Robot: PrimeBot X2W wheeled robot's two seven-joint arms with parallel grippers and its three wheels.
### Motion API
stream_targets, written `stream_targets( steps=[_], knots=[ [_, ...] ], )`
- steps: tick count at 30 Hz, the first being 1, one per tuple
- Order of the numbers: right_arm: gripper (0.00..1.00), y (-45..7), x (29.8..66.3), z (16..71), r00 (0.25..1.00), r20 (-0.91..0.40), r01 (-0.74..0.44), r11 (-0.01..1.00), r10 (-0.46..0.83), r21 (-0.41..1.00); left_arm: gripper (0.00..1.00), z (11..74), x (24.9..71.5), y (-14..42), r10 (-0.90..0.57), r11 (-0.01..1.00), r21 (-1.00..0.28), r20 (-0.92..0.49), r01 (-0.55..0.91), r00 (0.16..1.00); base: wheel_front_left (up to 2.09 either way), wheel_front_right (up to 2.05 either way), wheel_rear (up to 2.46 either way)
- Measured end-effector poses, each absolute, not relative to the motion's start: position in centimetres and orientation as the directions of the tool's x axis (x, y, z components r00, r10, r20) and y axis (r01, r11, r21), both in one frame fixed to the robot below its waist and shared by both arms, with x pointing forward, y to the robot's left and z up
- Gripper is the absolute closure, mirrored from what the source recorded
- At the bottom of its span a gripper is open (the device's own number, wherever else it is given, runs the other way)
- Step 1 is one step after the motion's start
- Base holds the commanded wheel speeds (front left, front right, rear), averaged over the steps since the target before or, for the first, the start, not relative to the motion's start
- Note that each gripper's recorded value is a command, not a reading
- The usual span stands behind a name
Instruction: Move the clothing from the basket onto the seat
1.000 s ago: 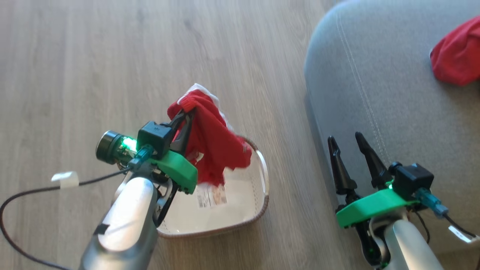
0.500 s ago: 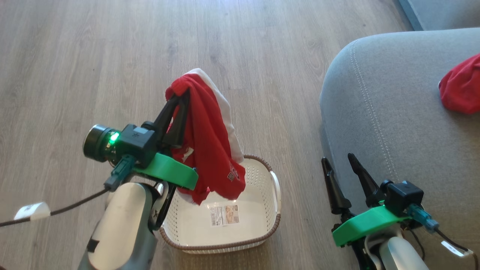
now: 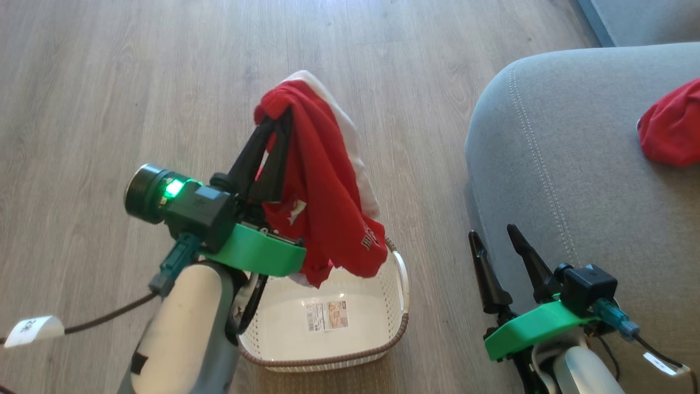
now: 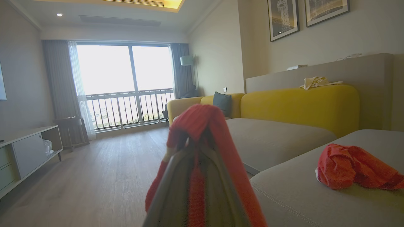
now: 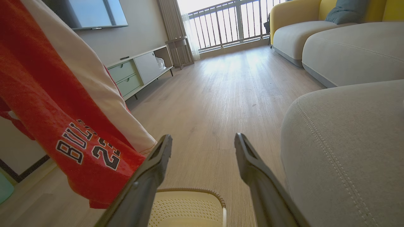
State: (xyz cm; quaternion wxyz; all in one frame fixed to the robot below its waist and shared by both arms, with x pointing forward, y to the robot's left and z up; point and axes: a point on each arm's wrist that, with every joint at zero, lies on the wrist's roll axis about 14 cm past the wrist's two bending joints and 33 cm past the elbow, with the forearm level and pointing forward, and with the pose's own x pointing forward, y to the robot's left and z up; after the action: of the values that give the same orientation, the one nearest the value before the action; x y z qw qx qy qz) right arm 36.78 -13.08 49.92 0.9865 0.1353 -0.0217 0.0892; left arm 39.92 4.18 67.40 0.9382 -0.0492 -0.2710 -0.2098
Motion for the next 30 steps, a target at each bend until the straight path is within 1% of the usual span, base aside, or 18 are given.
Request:
stream_targets(
  steps=[9, 16, 23, 30],
  knots=[
    [0.0, -13.3, 36.5, 49.7, 0.985, 0.061, -0.174, 0.948, 0.163, 0.266, 1.0, 68.9, 38.5, 2.9, -0.389, 0.889, 0.026, 0.573, 0.458, 0.722, 0.0, 0.0, 0.0],
    [0.0, -13.4, 36.5, 49.7, 0.985, 0.061, -0.171, 0.948, 0.16, 0.267, 1.0, 69.1, 38.2, 2.3, -0.402, 0.876, 0.018, 0.578, 0.481, 0.71, 0.0, 0.0, 0.0],
    [0.0, -13.6, 36.5, 49.9, 0.986, 0.067, -0.167, 0.949, 0.154, 0.267, 1.0, 69.4, 37.2, 0.7, -0.455, 0.843, 0.039, 0.585, 0.537, 0.672, 0.0, 0.0, 0.0],
    [0.0, -13.7, 36.4, 50.0, 0.986, 0.07, -0.163, 0.95, 0.149, 0.267, 1.0, 69.3, 36.9, 0.0, -0.475, 0.829, 0.045, 0.582, 0.557, 0.66, 0.0, 0.0, 0.0]
  ],
)
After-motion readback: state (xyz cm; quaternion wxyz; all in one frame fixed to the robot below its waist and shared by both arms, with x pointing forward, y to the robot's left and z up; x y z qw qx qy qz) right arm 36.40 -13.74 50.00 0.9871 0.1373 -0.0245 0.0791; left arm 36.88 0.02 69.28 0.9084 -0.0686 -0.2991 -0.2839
